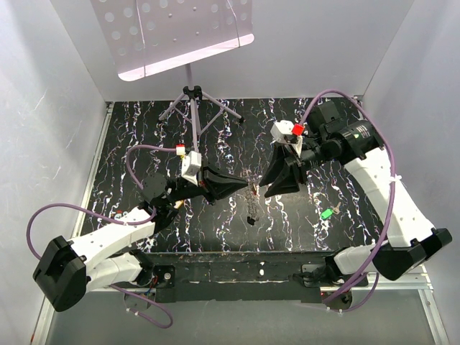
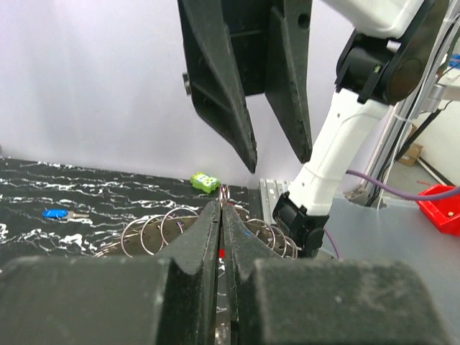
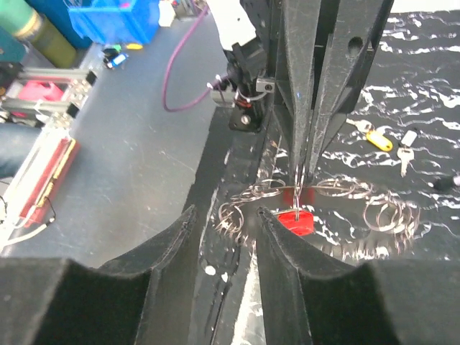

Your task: Put the keys on the keyring

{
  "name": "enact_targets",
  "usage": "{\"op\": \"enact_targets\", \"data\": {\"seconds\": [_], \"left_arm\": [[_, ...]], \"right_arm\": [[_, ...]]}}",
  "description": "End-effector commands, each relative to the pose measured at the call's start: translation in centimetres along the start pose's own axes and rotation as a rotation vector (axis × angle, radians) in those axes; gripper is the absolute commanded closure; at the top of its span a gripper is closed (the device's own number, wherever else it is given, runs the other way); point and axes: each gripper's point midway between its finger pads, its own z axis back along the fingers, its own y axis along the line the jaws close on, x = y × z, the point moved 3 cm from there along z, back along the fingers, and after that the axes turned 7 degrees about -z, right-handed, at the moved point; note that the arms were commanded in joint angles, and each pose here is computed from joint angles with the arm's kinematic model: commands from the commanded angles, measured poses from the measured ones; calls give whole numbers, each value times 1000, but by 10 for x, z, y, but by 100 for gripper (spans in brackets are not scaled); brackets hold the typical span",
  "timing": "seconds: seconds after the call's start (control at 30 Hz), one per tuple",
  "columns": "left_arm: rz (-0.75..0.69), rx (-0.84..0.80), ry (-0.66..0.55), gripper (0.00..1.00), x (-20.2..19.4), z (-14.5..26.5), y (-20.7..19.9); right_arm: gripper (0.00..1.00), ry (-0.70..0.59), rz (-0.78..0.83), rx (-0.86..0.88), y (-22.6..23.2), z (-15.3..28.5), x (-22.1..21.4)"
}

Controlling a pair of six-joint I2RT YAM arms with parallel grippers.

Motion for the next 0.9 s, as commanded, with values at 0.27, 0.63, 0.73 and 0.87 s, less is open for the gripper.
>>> {"op": "enact_targets", "data": {"seconds": [0.27, 0.63, 0.73, 0.87], "left_arm": [[-37, -13, -113, 100, 32, -2, -7], [-29, -26, -131, 100, 34, -6, -7], [-28, -23, -133, 100, 33, -6, -6], [-21, -16, -131, 100, 32, -6, -4]], "right_arm": [[57, -93, -44, 38, 7, 4, 32], [59, -68, -141, -32, -22, 1, 24], [62, -71, -155, -30, -24, 0, 23], [66, -73, -169, -26, -24, -1, 20]]}}
